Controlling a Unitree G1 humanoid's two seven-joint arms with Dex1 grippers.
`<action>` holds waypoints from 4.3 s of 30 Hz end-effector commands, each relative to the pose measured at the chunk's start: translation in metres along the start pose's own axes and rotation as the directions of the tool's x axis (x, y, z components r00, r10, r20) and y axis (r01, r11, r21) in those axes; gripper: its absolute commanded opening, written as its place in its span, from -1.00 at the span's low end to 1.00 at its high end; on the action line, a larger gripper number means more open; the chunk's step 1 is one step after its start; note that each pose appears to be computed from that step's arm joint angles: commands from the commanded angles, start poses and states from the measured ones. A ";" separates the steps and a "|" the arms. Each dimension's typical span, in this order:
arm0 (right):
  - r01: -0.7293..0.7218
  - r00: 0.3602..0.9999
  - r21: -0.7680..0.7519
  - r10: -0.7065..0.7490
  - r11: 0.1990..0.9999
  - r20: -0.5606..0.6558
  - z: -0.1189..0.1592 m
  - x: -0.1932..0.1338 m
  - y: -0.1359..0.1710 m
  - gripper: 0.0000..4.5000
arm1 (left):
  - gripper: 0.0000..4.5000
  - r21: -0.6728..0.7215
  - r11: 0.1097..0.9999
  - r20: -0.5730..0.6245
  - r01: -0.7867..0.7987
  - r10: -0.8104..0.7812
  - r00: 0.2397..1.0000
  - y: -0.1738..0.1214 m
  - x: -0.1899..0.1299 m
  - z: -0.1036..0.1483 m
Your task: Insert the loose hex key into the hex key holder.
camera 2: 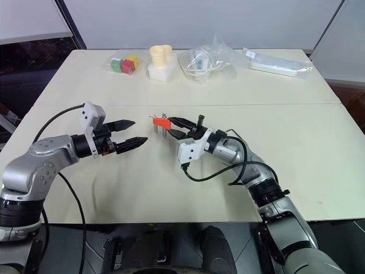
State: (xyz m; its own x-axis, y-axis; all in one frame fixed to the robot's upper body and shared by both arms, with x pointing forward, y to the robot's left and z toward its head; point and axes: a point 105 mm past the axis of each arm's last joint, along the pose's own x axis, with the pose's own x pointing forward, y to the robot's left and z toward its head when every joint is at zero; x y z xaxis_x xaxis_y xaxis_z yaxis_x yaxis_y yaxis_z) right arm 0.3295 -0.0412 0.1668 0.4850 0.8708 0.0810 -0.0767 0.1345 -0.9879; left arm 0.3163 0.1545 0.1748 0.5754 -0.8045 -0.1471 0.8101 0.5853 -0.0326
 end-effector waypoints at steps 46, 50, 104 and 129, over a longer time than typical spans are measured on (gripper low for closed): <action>-0.014 0.962 -0.022 0.020 1.000 0.272 0.038 0.007 -0.049 -0.54 | 1.00 0.256 0.920 0.094 0.298 -0.331 0.939 -0.030 0.004 0.043; -0.010 0.957 -0.049 0.024 0.999 0.290 0.040 0.004 -0.059 -0.54 | 1.00 0.263 0.911 0.079 0.318 -0.349 0.934 -0.032 0.001 0.037; -0.025 0.953 -0.091 0.051 0.996 0.298 0.042 -0.004 -0.058 -0.54 | -0.26 0.013 0.932 0.115 0.361 -0.360 0.926 -0.031 -0.003 0.042; -0.045 0.958 -0.082 0.066 0.996 0.280 0.042 -0.005 -0.052 -0.54 | -0.95 0.008 0.934 0.144 0.358 -0.355 0.924 -0.033 0.002 0.047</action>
State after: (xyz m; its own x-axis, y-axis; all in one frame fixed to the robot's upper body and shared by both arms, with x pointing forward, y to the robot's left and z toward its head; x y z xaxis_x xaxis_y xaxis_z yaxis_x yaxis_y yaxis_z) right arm 0.3013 -0.0348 0.2122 0.2378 0.9711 0.0184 -0.0712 0.0363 -0.9968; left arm 0.2958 0.1287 0.2096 0.2480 -0.9688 -0.0005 0.9616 0.2462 -0.1209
